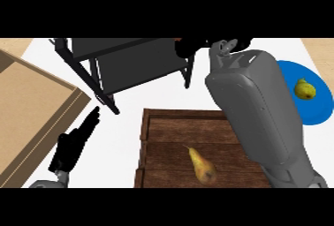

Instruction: Pick the sweet potato from the tray and place it in the tiered shelf

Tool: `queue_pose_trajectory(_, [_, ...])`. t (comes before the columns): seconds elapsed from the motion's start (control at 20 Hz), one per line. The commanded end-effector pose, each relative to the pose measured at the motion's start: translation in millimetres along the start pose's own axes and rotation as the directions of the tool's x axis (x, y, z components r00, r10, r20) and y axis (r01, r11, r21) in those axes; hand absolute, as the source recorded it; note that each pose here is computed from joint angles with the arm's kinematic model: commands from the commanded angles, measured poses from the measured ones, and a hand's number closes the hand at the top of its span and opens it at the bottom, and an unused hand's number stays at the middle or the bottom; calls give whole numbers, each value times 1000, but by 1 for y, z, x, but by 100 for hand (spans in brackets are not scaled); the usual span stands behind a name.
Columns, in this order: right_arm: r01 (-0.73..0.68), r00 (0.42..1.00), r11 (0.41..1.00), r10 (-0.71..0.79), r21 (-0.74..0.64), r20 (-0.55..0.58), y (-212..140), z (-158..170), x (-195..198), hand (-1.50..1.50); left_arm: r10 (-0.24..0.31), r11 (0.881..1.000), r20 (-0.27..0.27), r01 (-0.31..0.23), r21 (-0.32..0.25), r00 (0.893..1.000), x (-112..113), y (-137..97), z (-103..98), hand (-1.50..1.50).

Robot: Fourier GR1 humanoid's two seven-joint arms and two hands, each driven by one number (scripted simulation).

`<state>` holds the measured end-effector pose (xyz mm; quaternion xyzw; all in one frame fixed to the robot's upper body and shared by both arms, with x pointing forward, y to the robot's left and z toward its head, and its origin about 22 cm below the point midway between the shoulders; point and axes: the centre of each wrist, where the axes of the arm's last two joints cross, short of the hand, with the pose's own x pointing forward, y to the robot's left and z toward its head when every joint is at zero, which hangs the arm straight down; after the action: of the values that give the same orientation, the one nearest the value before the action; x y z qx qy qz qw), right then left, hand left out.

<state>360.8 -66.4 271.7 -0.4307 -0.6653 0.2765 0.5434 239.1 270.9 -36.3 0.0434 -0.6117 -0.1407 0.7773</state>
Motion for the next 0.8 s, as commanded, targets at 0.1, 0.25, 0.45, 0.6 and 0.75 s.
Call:
queue_pose_trajectory(0.1, [-26,1000,1000,26,6,-17,19,-48,12,150,2,1000,13,-2,-16,1000,-5,-21,-2,0])
queue_pose_trajectory(0.25, [-47,999,999,47,21,28,35,-57,14,150,-13,1000,17,13,-11,1000,19,5,-11,0])
queue_pose_trajectory(0.45, [-71,996,995,67,74,56,35,-71,25,150,-12,999,21,12,-32,1000,21,-15,-20,0])
queue_pose_trajectory(0.6, [-86,996,990,84,108,29,54,-71,21,150,-14,999,19,15,-48,1000,15,-15,-10,0])
queue_pose_trajectory(0.75, [-94,995,987,90,130,31,70,-69,17,150,-22,999,25,22,-33,999,22,-19,-17,0])
